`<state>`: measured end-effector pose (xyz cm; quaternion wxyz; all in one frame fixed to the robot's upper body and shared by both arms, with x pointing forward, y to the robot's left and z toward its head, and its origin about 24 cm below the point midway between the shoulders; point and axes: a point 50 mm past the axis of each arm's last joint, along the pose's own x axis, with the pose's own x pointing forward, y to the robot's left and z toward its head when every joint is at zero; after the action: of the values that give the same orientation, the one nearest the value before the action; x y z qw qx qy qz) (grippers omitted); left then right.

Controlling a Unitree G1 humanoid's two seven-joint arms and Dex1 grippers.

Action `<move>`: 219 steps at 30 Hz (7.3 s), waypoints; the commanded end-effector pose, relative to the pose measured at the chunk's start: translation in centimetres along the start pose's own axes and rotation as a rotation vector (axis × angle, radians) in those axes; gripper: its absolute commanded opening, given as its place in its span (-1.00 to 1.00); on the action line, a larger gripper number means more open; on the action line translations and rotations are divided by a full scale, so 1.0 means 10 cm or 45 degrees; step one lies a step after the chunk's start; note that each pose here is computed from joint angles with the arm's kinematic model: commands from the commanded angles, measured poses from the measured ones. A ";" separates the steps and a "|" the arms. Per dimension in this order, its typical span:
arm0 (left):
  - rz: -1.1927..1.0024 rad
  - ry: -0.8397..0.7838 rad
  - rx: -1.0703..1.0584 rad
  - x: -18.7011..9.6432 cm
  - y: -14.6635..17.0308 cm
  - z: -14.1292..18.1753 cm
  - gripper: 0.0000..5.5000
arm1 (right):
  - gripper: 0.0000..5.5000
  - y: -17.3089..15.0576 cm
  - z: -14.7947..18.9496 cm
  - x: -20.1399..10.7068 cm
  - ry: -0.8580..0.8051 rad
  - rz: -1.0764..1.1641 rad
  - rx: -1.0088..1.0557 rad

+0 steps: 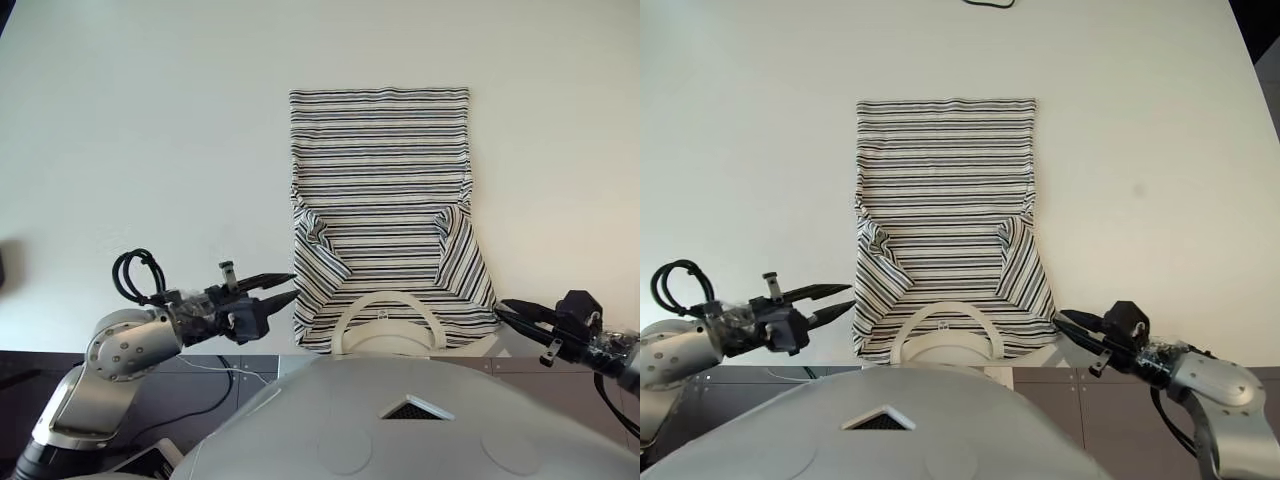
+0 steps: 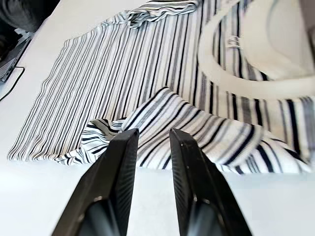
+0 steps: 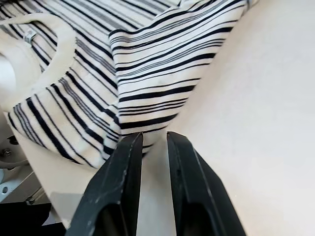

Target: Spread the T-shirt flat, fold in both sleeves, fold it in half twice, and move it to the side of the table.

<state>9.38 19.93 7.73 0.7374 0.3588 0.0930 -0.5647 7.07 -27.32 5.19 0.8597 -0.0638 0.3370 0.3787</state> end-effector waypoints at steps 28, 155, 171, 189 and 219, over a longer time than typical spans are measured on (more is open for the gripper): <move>-0.339 0.090 0.662 -0.11 -0.26 -0.23 -0.31 | -0.66 -0.27 0.22 0.13 -0.075 -0.024 -0.020; 0.449 -0.138 -0.398 0.83 2.18 -0.23 -0.96 | -0.95 -1.35 2.03 0.55 -0.162 0.159 -0.578; 0.668 0.143 -0.340 1.39 2.12 -0.81 -0.41 | -0.32 -1.70 1.63 1.42 -0.082 -0.195 -0.323; 0.813 -0.141 0.095 1.19 2.19 -0.18 0.37 | 0.43 -1.40 1.92 0.93 -0.414 -0.437 -0.612; 0.280 0.300 0.317 1.49 1.47 -0.86 0.37 | 0.43 -0.55 1.26 1.56 0.183 0.630 -1.379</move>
<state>29.85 14.92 1.88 0.7494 0.4997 0.0097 -0.4342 26.12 -18.74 5.93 0.5883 -0.4634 0.1324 0.6493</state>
